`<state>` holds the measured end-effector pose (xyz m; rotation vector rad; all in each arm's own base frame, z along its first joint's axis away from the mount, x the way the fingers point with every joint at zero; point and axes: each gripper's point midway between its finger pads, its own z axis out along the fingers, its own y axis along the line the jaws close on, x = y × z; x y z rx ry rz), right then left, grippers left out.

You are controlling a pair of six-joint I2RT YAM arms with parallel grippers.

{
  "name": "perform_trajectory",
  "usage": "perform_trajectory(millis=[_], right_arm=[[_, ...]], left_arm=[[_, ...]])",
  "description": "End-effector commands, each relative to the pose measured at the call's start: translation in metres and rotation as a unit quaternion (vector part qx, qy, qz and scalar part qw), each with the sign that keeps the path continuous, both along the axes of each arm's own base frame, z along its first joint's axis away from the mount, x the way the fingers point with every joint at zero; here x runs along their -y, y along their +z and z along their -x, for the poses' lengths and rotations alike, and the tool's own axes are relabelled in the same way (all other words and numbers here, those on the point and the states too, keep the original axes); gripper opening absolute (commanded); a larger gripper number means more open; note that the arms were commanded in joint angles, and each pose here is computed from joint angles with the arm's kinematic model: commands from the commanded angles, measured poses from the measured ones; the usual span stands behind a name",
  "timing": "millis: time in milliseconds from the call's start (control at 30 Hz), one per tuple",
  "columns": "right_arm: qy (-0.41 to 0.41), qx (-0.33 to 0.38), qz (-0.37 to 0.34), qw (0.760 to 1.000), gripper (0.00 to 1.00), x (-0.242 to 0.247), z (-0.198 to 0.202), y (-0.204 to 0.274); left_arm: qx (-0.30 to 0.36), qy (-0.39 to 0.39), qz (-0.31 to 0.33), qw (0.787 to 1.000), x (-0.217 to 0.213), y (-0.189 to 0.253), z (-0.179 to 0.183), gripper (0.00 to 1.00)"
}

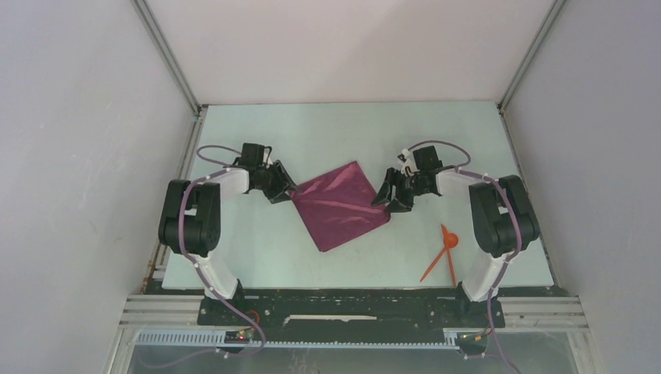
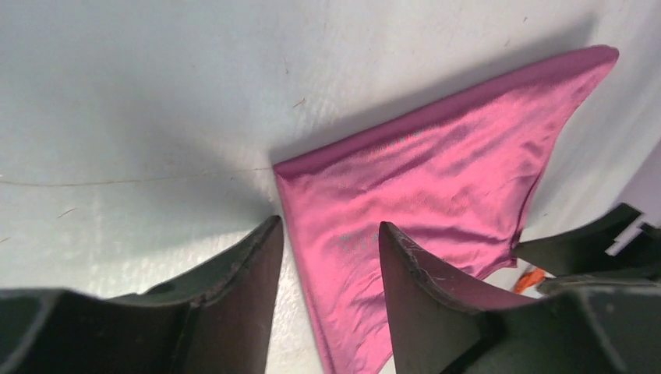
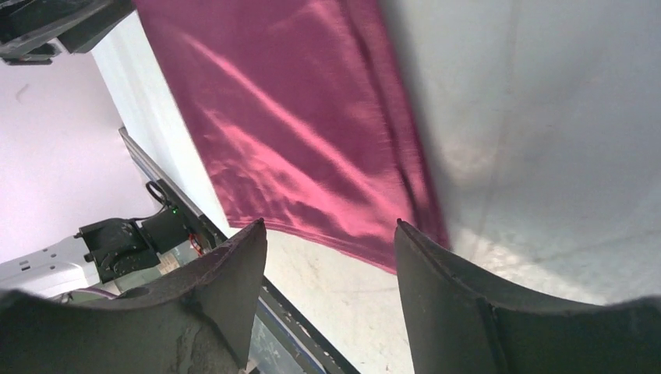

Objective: Fold the napkin into a case and place the utensils inside
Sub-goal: Smooth out the square-folded napkin at the center of the board.

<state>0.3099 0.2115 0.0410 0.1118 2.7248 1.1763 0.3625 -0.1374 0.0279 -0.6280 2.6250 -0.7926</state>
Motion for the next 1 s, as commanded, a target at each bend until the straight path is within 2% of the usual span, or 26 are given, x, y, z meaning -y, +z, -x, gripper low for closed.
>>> perform_trajectory(millis=[0,200,300,400,533,700,967], right_arm=[[0.012,0.078,-0.023,0.997,0.70,-0.024,-0.010,0.052],[0.004,0.111,-0.079,0.991,0.73,-0.056,-0.044,0.074],[-0.012,0.133,-0.107,0.985,0.73,-0.068,-0.072,0.078],[-0.024,0.120,-0.141,0.982,0.73,-0.083,-0.098,0.075],[-0.027,0.114,-0.174,0.978,0.72,-0.101,-0.123,0.075],[-0.027,0.104,-0.178,0.978,0.72,-0.106,-0.139,0.057],[-0.051,0.088,-0.162,0.982,0.71,-0.087,-0.156,0.021]], left_arm=[[0.066,-0.039,-0.050,0.996,-0.003,0.043,-0.007,0.57],[0.098,-0.110,0.004,0.989,0.055,0.083,0.016,0.59],[0.089,-0.126,0.035,0.987,0.076,0.077,0.039,0.57],[0.069,-0.151,0.083,0.983,0.102,0.064,0.067,0.52],[0.044,-0.191,0.101,0.975,0.123,0.046,0.103,0.46],[0.033,-0.203,0.086,0.975,0.114,0.031,0.130,0.43],[-0.010,-0.199,0.040,0.979,0.091,-0.007,0.155,0.43]])
